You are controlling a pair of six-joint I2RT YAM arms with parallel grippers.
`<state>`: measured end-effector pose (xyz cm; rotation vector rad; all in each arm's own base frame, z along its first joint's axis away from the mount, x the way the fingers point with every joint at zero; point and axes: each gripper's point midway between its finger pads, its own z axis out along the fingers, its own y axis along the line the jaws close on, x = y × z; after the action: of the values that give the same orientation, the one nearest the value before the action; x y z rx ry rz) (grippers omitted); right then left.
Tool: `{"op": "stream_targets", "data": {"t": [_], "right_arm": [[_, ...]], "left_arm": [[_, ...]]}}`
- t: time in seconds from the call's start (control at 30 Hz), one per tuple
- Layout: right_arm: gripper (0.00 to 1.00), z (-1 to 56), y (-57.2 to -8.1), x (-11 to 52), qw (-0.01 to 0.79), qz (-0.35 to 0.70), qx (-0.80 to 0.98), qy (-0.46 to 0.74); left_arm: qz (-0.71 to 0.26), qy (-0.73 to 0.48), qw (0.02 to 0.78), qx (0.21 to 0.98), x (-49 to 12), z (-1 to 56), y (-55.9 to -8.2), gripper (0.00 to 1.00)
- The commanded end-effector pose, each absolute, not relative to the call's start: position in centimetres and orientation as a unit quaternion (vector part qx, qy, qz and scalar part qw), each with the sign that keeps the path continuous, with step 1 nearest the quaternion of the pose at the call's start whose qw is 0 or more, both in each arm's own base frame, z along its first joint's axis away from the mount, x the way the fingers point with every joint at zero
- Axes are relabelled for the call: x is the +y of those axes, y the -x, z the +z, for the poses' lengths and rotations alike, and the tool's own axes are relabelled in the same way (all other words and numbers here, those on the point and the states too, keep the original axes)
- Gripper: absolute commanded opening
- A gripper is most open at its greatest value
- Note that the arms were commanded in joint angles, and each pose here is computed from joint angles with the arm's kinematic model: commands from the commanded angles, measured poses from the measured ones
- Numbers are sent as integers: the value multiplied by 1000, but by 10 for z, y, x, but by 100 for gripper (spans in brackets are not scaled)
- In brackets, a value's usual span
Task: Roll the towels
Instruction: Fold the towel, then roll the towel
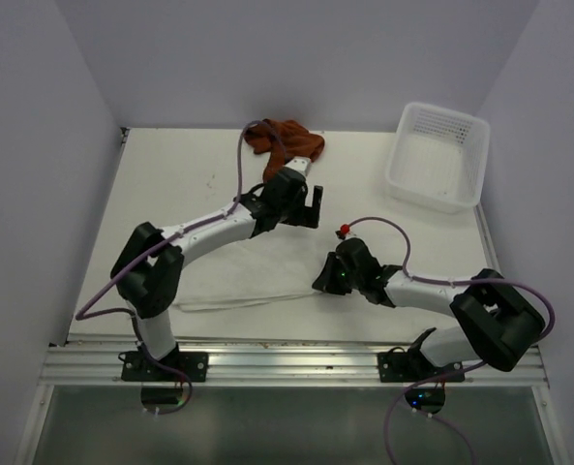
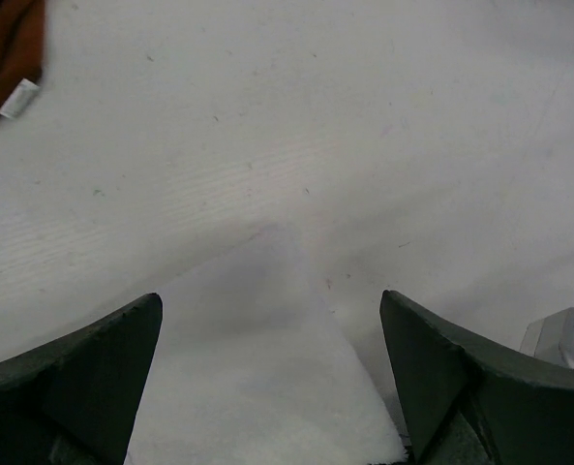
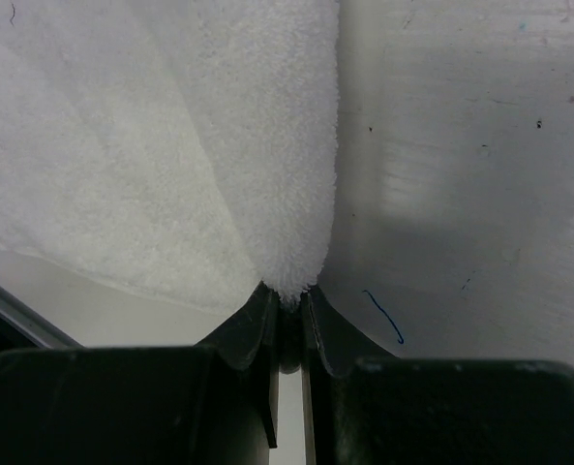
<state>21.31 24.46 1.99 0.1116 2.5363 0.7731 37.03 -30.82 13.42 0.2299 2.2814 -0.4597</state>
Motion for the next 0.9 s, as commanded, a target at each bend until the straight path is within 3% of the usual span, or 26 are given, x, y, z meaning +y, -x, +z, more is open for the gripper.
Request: {"op": "stream_targets", "data": {"t": [0.0, 0.4, 0.87], "right_arm": [[0, 14, -213, 230, 255, 254, 931, -53], [0, 7, -215, 224, 268, 249, 928, -73], [0, -5, -213, 220, 261, 239, 931, -84]], "left_arm": [[-149, -94, 393, 902, -329, 130, -373, 98], [-187, -97, 356, 910, -380, 97, -363, 91], [-138, -66, 352, 924, -365, 79, -369, 74]]}}
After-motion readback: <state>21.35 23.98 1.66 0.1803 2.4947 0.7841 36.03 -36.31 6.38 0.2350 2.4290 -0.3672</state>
